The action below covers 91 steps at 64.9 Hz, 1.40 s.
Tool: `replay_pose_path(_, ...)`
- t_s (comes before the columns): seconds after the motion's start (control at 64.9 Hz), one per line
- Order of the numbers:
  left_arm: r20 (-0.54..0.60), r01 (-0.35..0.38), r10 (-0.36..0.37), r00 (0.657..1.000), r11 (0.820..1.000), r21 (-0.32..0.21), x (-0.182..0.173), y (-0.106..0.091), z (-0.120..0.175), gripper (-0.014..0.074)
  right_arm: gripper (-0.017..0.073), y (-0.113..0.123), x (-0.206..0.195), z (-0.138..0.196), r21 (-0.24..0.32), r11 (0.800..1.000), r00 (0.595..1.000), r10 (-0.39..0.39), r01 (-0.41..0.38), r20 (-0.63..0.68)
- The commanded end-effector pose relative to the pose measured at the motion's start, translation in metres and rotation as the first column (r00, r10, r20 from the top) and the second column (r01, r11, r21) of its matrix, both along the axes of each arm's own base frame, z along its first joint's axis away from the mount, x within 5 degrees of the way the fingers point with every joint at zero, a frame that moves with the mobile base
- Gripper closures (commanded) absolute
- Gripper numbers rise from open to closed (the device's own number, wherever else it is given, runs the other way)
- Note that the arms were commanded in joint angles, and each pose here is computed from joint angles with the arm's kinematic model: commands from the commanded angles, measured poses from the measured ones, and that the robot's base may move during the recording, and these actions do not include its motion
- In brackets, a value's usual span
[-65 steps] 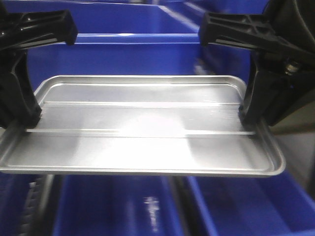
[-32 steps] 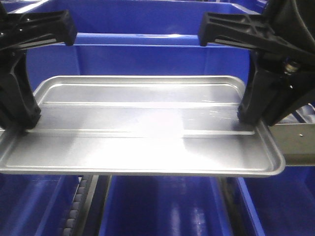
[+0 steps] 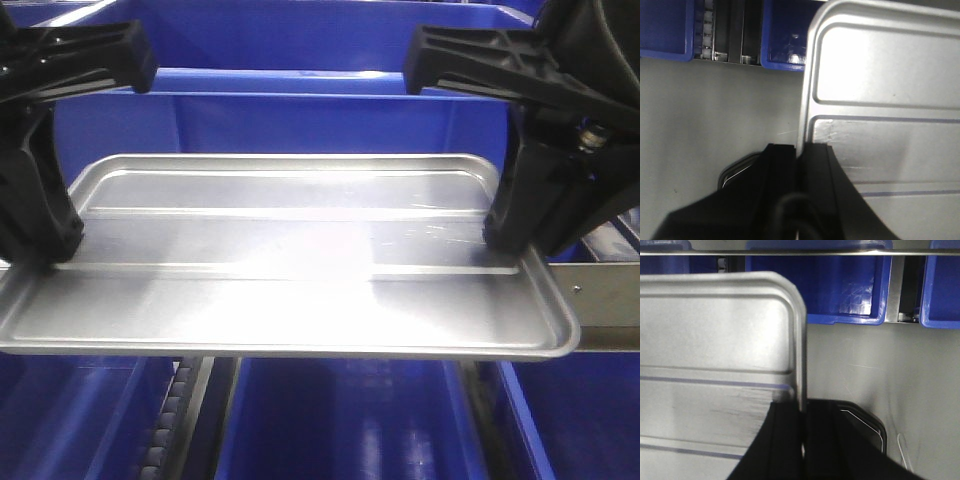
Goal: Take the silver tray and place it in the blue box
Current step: 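Carry the tray forward over the blue bin and lower it inside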
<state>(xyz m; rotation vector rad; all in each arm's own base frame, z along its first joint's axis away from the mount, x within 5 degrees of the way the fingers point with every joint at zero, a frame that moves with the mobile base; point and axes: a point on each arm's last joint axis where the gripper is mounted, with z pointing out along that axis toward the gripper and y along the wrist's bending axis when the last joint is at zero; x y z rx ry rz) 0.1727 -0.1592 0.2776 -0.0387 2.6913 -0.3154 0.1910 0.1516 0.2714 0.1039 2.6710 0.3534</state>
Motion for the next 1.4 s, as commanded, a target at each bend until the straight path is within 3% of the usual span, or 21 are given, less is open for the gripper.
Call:
replay_pose_path(0.0,0.055,-0.005,0.006,0.998,1.000,-0.012,0.001,0.003,0.013,0.0698,0.0510,-0.003,0.001,0.013,0.000,1.000,0.998,0.009,-0.009,0.057)
replay_pose_path(0.308,0.055,-0.005,0.006,0.998,1.000,-0.012,0.001,0.003,0.013,0.0698,0.0510,-0.003,0.001,0.013,0.003,1.000,0.998,0.010,-0.010,0.061)
replay_pose_path(0.617,0.137,0.029,-0.018,0.990,0.996,-0.081,0.006,-0.004,0.019,0.0698,0.0510,0.000,0.003,0.017,0.034,0.999,0.995,0.017,-0.020,0.097)
replay_pose_path(0.786,0.201,0.045,-0.019,0.979,0.991,-0.126,0.010,-0.007,0.049,0.0698,0.0510,0.002,0.007,0.057,0.065,0.996,0.980,0.047,-0.061,0.192)
replay_pose_path(0.94,0.329,0.116,-0.059,0.942,0.980,-0.159,0.013,-0.010,0.096,0.0698,0.0510,0.007,0.014,0.107,0.102,0.987,0.937,0.084,-0.125,0.338)
replay_pose_path(1.064,0.431,0.121,-0.040,0.901,0.979,-0.164,0.025,-0.009,0.121,0.0698,0.0510,0.006,0.026,0.129,0.104,0.988,0.901,0.059,-0.114,0.430)
replay_pose_path(1.233,0.517,0.127,-0.059,0.854,0.987,-0.097,0.068,-0.012,0.132,0.0698,0.0510,0.003,0.061,0.139,0.108,0.992,0.867,0.005,-0.068,0.498)
replay_pose_path(1.387,0.593,0.093,-0.003,0.805,0.988,-0.123,0.114,-0.013,0.137,0.0698,0.0510,0.003,0.098,0.142,0.113,0.991,0.808,-0.012,-0.068,0.589)
